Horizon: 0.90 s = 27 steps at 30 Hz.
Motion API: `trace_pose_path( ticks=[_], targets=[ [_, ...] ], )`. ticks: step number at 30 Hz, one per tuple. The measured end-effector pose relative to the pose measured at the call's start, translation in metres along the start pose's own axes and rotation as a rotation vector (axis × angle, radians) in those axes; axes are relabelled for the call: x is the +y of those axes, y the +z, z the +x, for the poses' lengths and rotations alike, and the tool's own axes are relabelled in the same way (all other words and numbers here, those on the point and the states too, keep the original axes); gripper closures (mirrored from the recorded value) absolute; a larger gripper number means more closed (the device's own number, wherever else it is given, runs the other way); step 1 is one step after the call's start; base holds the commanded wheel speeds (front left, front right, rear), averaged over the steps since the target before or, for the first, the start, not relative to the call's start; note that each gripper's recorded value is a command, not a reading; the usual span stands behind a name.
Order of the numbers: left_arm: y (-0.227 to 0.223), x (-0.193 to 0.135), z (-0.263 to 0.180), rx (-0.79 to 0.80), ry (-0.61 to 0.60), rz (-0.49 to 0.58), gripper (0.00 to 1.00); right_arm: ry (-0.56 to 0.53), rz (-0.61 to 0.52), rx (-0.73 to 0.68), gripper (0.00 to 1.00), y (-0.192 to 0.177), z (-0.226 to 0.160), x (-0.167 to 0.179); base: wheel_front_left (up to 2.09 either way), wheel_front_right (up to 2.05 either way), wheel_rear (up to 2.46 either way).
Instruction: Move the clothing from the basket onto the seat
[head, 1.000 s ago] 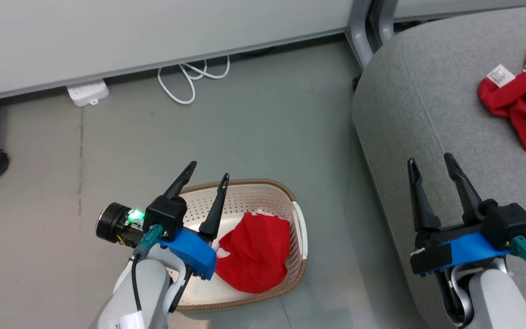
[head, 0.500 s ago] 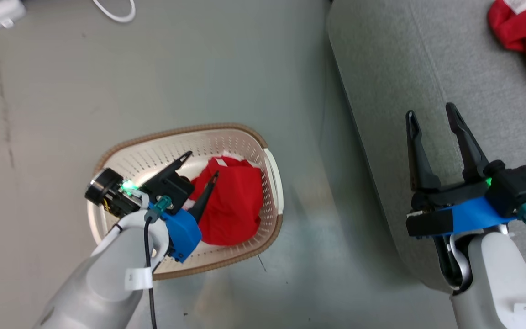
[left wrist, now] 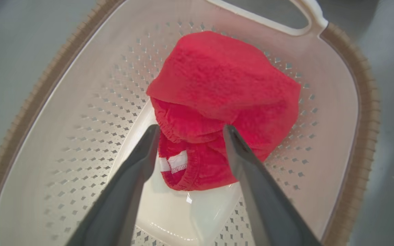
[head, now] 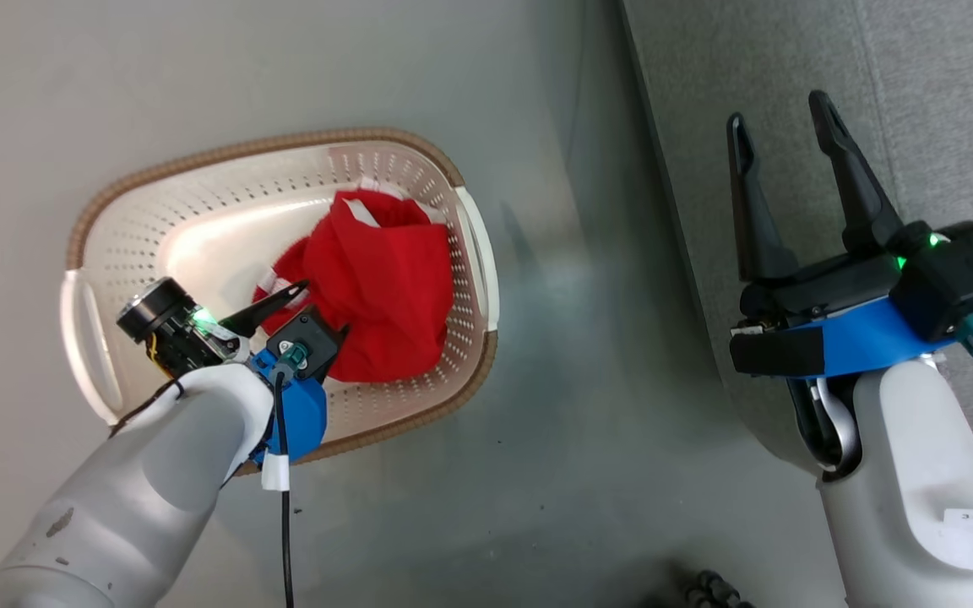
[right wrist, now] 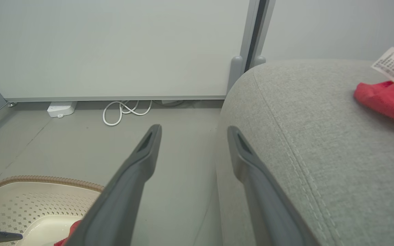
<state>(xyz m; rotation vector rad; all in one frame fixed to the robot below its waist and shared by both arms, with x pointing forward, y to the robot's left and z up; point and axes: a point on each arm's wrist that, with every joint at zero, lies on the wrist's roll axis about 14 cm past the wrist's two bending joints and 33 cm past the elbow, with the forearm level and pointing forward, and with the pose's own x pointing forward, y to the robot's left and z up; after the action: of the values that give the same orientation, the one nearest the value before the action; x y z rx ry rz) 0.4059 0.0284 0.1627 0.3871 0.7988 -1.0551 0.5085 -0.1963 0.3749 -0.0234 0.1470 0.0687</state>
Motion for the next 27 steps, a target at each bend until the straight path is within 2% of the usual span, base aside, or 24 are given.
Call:
trace_pose_path(
  ticks=[16,27],
  targets=[
    [-0.082,0.01,0.05,0.26,-0.088,0.01,0.0,0.038,-0.058,0.052,0.0,-0.046,0.025,0.001,0.0,0.0,0.0],
    [-0.116,0.009,0.072,0.347,-0.122,0.012,0.0,0.048,-0.085,0.083,0.0,-0.07,0.028,0.0,0.0,0.0,0.0]
  ],
)
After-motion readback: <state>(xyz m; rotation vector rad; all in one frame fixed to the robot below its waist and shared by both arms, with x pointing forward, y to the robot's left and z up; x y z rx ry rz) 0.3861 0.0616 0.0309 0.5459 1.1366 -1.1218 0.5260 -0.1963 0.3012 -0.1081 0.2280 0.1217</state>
